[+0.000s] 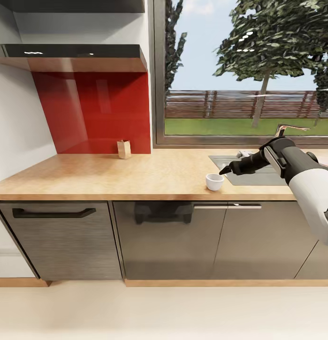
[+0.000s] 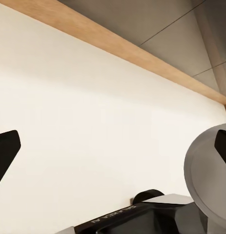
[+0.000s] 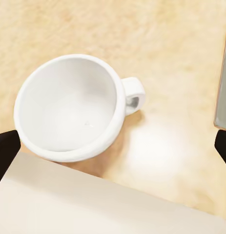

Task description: Set up a coffee station on the kitchen countertop: keep the coffee maker on the countertop, move the bottle of coffee from the kitchen shelf to the counter next to the coffee maker, place a paper coffee filter on top of the coffee maker, put the saucer next to the coffee maker with the coffee cup on the saucer, and place the electric kettle next to the coffee maker.

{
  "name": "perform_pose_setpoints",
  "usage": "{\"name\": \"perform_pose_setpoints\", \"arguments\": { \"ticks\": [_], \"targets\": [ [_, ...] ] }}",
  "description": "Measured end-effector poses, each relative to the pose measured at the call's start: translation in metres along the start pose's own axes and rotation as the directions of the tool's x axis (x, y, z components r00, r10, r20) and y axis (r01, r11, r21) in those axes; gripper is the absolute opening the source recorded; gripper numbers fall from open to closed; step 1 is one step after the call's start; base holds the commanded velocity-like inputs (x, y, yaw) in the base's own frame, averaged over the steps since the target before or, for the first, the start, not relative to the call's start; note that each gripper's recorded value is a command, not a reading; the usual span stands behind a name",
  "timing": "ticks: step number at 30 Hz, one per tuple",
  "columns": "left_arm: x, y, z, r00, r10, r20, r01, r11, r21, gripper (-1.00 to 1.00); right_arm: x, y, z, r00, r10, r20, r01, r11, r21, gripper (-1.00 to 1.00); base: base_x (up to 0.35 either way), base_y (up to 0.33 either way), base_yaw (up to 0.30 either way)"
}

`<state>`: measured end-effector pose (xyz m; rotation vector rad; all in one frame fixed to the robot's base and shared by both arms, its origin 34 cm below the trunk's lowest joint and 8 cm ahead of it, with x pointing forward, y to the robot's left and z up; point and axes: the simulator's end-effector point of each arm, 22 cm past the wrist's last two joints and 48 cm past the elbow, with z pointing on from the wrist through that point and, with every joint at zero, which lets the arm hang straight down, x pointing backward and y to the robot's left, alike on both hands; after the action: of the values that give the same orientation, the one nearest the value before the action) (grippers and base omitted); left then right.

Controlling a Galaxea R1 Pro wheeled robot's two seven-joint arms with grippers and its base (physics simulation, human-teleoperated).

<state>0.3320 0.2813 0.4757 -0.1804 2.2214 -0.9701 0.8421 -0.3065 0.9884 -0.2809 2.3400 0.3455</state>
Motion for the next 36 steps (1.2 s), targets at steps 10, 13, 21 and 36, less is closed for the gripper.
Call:
{"name": "perform_pose_setpoints", "arguments": {
  "ticks": [10,13,21,36],
  "targets": [
    [0.000,0.000,0.000,1.000,0.000,0.000,0.000,1.000,0.000,1.00,0.001,-0.006,0.000,1.000,0.001,-0.002,-0.001,1.000,0.023,1.00,0.000,0.000,0.000],
    [0.000,0.000,0.000,1.000,0.000,0.000,0.000,1.000,0.000,1.00,0.002,-0.010,0.000,1.000,-0.003,-0.006,0.003,0.999,0.042,1.00,0.000,0.000,0.000],
    [0.000,0.000,0.000,1.000,0.001,0.000,-0.001,1.000,0.000,1.00,0.002,-0.017,-0.001,1.000,-0.011,-0.010,0.011,0.997,0.076,1.00,0.000,0.000,0.000],
    [0.000,0.000,0.000,1.000,0.002,0.000,-0.002,1.000,0.002,1.00,0.001,-0.017,-0.001,1.000,-0.012,-0.010,0.013,0.997,0.079,1.00,0.000,0.000,0.000]
  ]
}}
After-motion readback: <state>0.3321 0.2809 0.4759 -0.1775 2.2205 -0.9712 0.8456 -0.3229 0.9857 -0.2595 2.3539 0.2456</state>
